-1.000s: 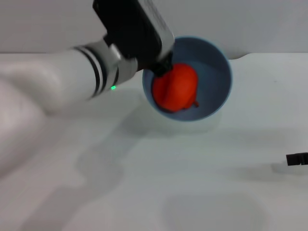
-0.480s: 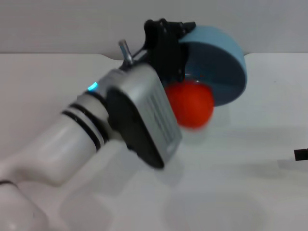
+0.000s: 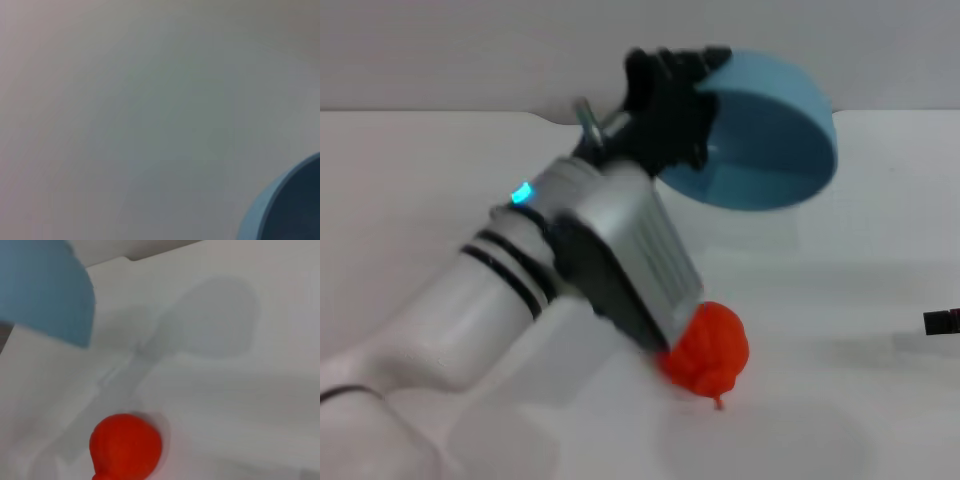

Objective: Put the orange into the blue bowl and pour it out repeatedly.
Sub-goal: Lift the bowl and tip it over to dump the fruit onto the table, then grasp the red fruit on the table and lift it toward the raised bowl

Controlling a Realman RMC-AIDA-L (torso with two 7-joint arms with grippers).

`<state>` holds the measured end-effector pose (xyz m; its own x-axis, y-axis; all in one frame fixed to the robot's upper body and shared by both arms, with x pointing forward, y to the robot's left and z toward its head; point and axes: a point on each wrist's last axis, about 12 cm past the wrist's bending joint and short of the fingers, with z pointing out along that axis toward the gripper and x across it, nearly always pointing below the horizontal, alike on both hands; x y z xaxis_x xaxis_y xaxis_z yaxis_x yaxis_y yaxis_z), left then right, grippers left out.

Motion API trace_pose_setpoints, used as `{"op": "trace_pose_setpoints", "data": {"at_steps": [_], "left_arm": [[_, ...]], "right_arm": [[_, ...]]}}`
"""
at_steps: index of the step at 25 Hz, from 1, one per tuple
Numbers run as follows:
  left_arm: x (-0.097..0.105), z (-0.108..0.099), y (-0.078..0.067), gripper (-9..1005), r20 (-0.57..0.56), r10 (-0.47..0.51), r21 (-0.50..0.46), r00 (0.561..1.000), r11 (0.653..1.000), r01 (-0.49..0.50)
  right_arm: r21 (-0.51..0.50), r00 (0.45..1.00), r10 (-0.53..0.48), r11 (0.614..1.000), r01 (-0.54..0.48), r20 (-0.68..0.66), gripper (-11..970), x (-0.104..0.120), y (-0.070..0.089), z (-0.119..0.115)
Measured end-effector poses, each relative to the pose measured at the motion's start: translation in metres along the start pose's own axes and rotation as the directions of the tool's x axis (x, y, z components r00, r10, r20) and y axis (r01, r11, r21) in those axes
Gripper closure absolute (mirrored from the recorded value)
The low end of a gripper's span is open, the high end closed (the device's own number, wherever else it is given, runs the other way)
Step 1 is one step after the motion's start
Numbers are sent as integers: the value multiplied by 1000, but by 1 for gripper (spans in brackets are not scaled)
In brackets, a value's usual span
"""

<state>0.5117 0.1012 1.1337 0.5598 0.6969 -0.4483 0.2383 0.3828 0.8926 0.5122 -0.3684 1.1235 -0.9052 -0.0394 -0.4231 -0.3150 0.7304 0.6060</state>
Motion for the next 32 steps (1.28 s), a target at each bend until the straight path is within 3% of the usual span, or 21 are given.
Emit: {"op": "trace_pose_setpoints", "data": {"at_steps": [3, 4, 6, 8, 9, 11, 17, 20, 21, 26, 28, 29, 30, 32], "left_arm": [[8, 9, 21, 997, -82, -194, 17, 977, 980, 196], [13, 12, 32, 997, -115, -273, 27, 955, 960, 278], [27, 18, 53, 997, -186, -437, 72, 880, 887, 456], [42, 22, 71, 997, -264, -565, 124, 781, 783, 609], [48, 23, 79, 997, -298, -601, 139, 742, 742, 656], [65, 23, 94, 997, -403, -661, 169, 633, 626, 761], [97, 10, 123, 998, -610, -739, 89, 287, 296, 951], [104, 0, 132, 998, -684, -709, 49, 170, 188, 981], [108, -5, 134, 998, -719, -683, 20, 129, 164, 986], [115, -20, 128, 997, -805, -593, -69, 21, 128, 989], [116, -21, 127, 997, -811, -584, -78, 10, 126, 989], [117, -23, 125, 997, -818, -576, -87, 0, 124, 988], [118, -25, 124, 997, -822, -570, -94, -8, 123, 988], [119, -28, 122, 997, -826, -564, -100, -16, 118, 988]], "right_arm": [[-6, 1000, -8, 1000, 8, -2, 490, -3, 2, 3], [-8, 1000, -13, 1000, 13, -1, 490, -4, 3, 3], [-14, 1000, -23, 1000, 23, -2, 490, -7, 5, 6], [-17, 999, -34, 999, 34, -3, 490, -10, 7, 8], [-18, 999, -44, 999, 44, -4, 490, -12, 8, 10], [-22, 997, -76, 997, 76, -9, 491, -16, 11, 13], [-70, 958, -287, 956, 285, -18, 491, -28, 30, 34], [-89, 905, -424, 903, 420, -39, 491, -33, 40, 49], [-92, 888, -457, 888, 451, -57, 491, -35, 43, 55], [-112, 800, -594, 803, 585, -85, 490, -45, 65, 78], [-114, 749, -656, 754, 647, -95, 490, -48, 75, 83], [-118, 693, -710, 704, 700, -122, 490, -49, 86, 89], [-118, 693, -710, 704, 700, -122, 490, -49, 86, 89], [-133, 646, -750, 661, 738, -142, 490, -49, 96, 95]]}}
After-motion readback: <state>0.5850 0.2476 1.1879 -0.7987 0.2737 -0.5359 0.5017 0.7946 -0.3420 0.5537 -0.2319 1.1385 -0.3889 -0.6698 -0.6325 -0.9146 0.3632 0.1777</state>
